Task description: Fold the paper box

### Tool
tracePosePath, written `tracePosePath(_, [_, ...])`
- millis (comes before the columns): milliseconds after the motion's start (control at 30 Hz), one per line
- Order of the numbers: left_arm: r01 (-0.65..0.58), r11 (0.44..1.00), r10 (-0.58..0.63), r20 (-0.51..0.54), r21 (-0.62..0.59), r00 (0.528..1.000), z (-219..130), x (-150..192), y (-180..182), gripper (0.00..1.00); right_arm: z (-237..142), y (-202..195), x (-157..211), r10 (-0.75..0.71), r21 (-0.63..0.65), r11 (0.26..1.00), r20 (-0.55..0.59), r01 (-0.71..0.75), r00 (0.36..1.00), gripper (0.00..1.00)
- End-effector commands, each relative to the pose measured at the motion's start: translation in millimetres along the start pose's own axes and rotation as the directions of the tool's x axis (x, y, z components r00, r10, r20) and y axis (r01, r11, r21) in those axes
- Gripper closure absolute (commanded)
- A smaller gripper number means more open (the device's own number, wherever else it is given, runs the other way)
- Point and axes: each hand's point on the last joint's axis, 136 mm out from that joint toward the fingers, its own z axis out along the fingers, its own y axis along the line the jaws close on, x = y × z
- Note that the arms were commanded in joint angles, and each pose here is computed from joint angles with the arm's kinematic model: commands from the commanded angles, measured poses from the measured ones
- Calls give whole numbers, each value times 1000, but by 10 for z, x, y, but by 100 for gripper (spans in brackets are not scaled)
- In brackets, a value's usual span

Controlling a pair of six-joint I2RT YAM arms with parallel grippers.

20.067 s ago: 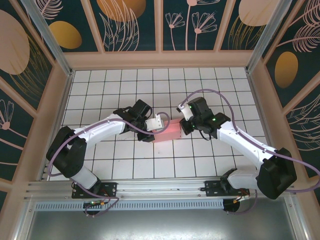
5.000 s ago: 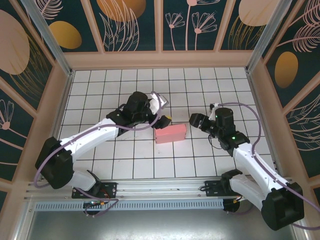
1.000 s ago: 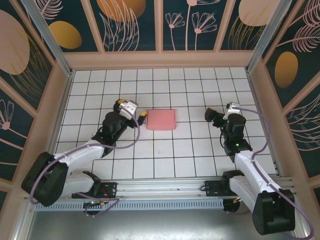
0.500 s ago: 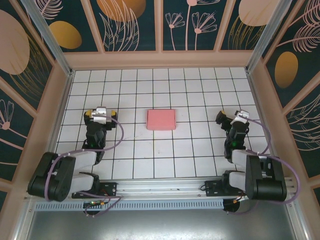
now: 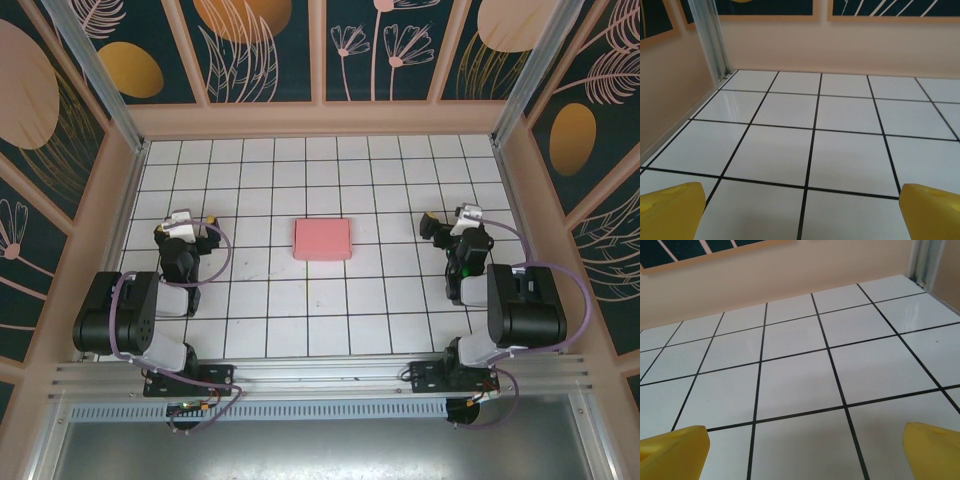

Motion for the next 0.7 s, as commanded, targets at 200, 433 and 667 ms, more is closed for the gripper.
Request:
tracePosePath(200, [38,999,-40,69,24,997,16,-191,-32,1,-17,18,-123,-37,-1,999,73,37,997,1])
tracePosePath(433, [38,999,-40,67,24,997,20,-186,-32,1,-22,42,-113,-44,-6,999,75,44,996,1])
tracePosePath(667, [38,999,-40,69,24,997,17,-191,-32,1,-24,42,-117,-44,-5,999,77,44,996,1])
